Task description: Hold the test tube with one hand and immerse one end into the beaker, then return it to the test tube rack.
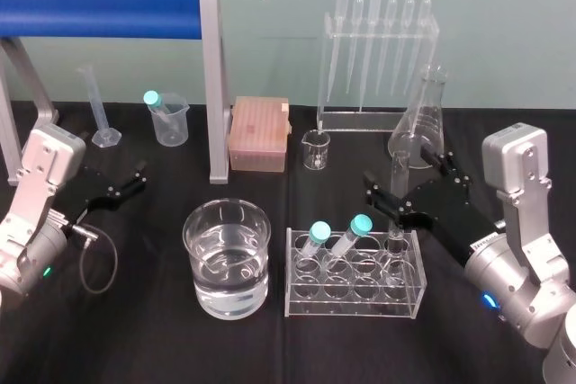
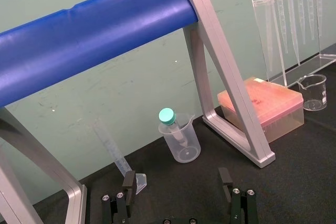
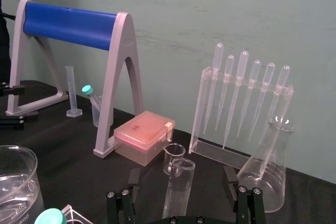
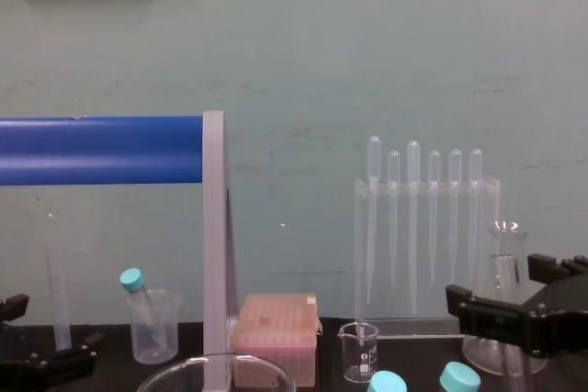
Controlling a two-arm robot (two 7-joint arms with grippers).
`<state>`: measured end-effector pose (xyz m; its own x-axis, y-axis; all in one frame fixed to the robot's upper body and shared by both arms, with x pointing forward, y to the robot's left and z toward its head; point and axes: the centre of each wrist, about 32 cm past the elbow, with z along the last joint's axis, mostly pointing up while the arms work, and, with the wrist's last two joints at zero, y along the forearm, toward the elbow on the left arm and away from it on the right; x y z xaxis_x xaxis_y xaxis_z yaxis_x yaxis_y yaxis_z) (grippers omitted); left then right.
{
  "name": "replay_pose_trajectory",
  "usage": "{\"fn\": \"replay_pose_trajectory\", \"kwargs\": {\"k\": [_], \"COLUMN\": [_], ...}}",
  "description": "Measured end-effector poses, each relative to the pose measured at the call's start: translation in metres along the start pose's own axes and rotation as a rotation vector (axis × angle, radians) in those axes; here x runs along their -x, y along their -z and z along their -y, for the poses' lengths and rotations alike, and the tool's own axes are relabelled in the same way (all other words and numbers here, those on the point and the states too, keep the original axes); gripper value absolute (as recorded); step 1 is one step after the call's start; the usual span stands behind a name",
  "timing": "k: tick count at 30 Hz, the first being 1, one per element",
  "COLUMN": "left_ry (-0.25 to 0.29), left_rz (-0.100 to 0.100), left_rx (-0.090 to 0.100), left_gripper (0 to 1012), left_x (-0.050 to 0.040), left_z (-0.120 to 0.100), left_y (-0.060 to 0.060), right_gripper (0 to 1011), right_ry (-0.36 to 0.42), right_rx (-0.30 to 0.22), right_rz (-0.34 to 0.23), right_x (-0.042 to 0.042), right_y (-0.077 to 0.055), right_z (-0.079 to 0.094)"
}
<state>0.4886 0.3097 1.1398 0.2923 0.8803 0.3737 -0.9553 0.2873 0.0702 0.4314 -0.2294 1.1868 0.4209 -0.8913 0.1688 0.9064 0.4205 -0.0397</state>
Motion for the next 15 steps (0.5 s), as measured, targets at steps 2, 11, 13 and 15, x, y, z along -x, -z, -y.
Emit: {"fn": "replay_pose_trajectory", "kwargs": {"k": [2, 11, 13, 15], "left_ry": [0.0, 0.0, 0.0, 0.0], "left_rz": [0.0, 0.0, 0.0, 0.0], "left_rx": [0.0, 0.0, 0.0, 0.0], "left_gripper": [1000, 1000, 1000, 1000], "left_x": [0.0, 0.0, 0.0, 0.0], "left_z": [0.0, 0.0, 0.0, 0.0], "left_y": [0.0, 0.0, 0.0, 0.0], "right_gripper": [1003, 1003, 1003, 1003], "right_ry": [-0.005, -0.017, -0.019, -0.019], "right_rx": [0.007, 0.032, 0.037, 0.039], "right_rz": [-0.001, -0.015, -0.018, -0.021], "right_x": [-0.0005, -0.0001, 0.0002, 0.0004], "right_y": [0.001, 0.0058, 0.0068, 0.0072], "right_z": [-0.0027, -0.0097, -0.0106, -0.0109]}}
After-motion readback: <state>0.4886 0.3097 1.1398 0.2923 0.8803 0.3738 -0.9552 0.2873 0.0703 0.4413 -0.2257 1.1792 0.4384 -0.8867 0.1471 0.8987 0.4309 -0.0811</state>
